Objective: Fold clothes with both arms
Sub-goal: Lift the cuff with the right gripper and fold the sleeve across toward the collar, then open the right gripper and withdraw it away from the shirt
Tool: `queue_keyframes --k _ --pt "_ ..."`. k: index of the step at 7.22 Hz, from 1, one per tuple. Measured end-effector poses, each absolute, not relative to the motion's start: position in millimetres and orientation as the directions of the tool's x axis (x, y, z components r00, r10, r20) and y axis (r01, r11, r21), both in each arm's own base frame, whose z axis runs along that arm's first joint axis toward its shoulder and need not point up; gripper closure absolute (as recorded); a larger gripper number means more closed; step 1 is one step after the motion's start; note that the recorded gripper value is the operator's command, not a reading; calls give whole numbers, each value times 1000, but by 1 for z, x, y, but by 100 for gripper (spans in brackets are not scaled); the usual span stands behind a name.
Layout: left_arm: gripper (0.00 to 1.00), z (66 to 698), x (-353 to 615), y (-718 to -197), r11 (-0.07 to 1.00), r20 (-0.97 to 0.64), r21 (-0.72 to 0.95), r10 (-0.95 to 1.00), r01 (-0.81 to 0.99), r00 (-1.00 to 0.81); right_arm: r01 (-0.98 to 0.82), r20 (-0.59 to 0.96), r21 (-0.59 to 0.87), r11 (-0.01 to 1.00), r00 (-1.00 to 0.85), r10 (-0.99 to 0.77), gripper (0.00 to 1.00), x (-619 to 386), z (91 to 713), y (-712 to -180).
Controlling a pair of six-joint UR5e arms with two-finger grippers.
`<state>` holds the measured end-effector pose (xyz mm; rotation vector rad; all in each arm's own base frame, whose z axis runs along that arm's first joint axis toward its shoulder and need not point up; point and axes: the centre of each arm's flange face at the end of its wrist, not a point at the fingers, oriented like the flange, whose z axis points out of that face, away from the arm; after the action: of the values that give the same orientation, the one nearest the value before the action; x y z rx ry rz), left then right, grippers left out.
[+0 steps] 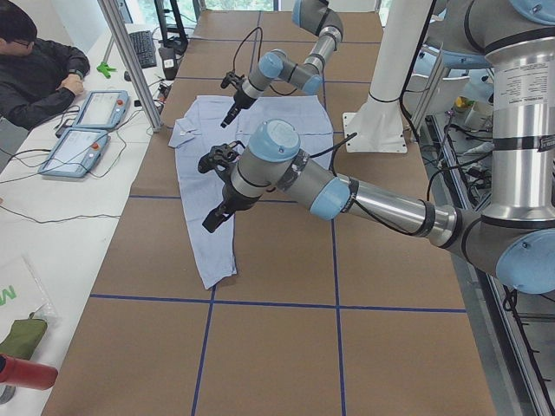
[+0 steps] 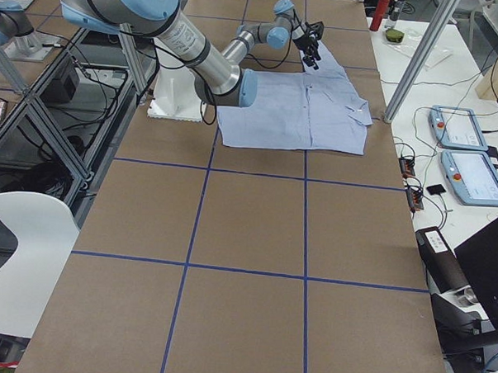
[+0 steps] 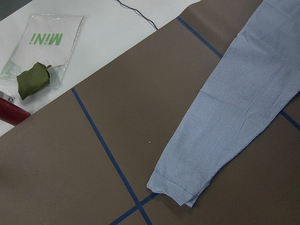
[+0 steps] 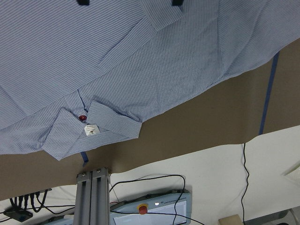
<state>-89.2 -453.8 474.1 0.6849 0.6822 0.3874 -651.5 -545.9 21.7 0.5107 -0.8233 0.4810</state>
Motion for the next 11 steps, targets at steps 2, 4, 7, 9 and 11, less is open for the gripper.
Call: queue_keyframes --k 2,4,7,9,11 --pt "0 481 -89 -459 711 -441 695 537 -104 719 -524 745 160 837 621 246 0 -588 48 -609" --pt "0 489 -81 -464 677 -430 732 549 -79 717 -393 722 187 900 676 145 0 -491 130 -647" --pt "0 560 -45 -476 666 -467 745 560 -36 684 -155 728 252 955 680 -82 0 -252 266 -665" --pt "0 619 -19 -473 710 -548 702 500 44 671 -90 721 289 953 675 -155 0 -144 331 -635" --pt "1 663 11 -465 735 -605 664 418 139 678 -72 707 312 947 684 -181 0 -113 355 -614"
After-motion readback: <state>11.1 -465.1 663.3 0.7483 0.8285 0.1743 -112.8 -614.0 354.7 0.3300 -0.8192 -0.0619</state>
